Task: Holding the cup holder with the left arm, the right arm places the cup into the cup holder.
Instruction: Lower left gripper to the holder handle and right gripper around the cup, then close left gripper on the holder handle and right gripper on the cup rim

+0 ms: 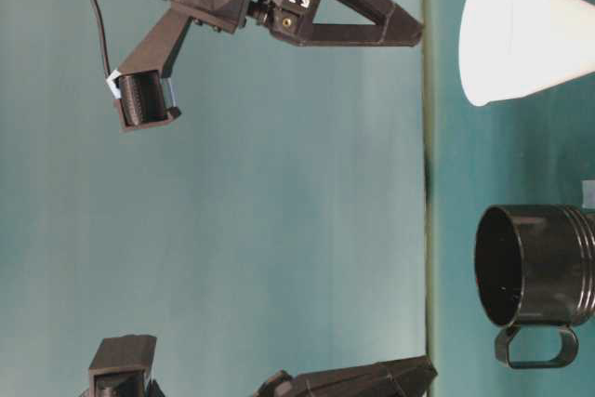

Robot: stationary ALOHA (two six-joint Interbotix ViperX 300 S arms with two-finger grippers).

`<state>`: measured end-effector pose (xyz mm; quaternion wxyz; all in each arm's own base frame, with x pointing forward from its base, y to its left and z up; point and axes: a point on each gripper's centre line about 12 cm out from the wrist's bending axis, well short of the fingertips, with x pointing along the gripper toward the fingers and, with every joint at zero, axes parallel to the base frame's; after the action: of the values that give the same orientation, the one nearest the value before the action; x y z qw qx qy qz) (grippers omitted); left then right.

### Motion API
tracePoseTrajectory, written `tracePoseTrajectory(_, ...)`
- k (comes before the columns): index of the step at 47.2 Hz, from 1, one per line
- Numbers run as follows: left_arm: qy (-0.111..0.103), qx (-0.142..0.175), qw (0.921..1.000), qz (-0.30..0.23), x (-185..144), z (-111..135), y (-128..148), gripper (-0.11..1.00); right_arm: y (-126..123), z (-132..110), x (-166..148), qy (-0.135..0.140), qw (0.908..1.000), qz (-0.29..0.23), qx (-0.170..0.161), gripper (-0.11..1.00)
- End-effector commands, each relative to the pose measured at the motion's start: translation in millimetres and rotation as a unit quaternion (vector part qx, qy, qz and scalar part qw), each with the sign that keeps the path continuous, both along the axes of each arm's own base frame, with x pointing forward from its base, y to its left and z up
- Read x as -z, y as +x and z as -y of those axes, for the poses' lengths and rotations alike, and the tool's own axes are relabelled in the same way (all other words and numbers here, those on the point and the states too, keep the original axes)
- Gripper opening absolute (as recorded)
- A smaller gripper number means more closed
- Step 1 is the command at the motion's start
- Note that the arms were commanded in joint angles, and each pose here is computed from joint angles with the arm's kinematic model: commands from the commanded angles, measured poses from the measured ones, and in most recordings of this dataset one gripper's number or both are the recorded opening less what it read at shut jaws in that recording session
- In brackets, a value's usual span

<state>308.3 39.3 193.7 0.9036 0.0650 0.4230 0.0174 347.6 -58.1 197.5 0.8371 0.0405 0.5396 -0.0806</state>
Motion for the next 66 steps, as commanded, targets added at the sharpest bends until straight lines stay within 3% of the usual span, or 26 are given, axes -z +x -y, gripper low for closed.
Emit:
tracePoseTrajectory(1, -0.002, -0.003, 0.9998, 0.018, -10, 0, 6, 0.19, 4, 2, -12, -0.006, 0.9998, 0.020, -0.002, 0.39)
tracePoseTrajectory(11, -0.040, -0.046, 0.9981, 0.005, 2, 0, 8, 0.77, 6, 6, -2, -0.002, 1.0000, 0.005, 0.004, 0.91)
tracePoseTrajectory(14, -0.049, -0.055, 0.9973, 0.004, 3, 1, 11, 0.91, 8, 5, 2, -0.001, 1.0000, -0.001, 0.003, 0.98)
tracePoseTrajectory(17, -0.054, -0.056, 0.9970, 0.003, 5, 3, 15, 0.99, 10, 6, 2, -0.002, 1.0000, -0.003, 0.003, 1.00)
tracePoseTrajectory(30, -0.055, -0.038, 0.9976, -0.018, 22, 15, 27, 0.97, 13, 8, 5, 0.005, 0.9998, -0.017, 0.008, 0.98)
tracePoseTrajectory(40, -0.054, -0.036, 0.9977, -0.021, 27, 15, 35, 0.97, 12, 5, 8, 0.028, 0.9991, -0.022, 0.024, 0.98)
tracePoseTrajectory(66, -0.055, -0.056, 0.9956, -0.052, 52, 2, 39, 0.96, 16, 13, 26, 0.027, 0.9985, -0.036, 0.032, 0.97)
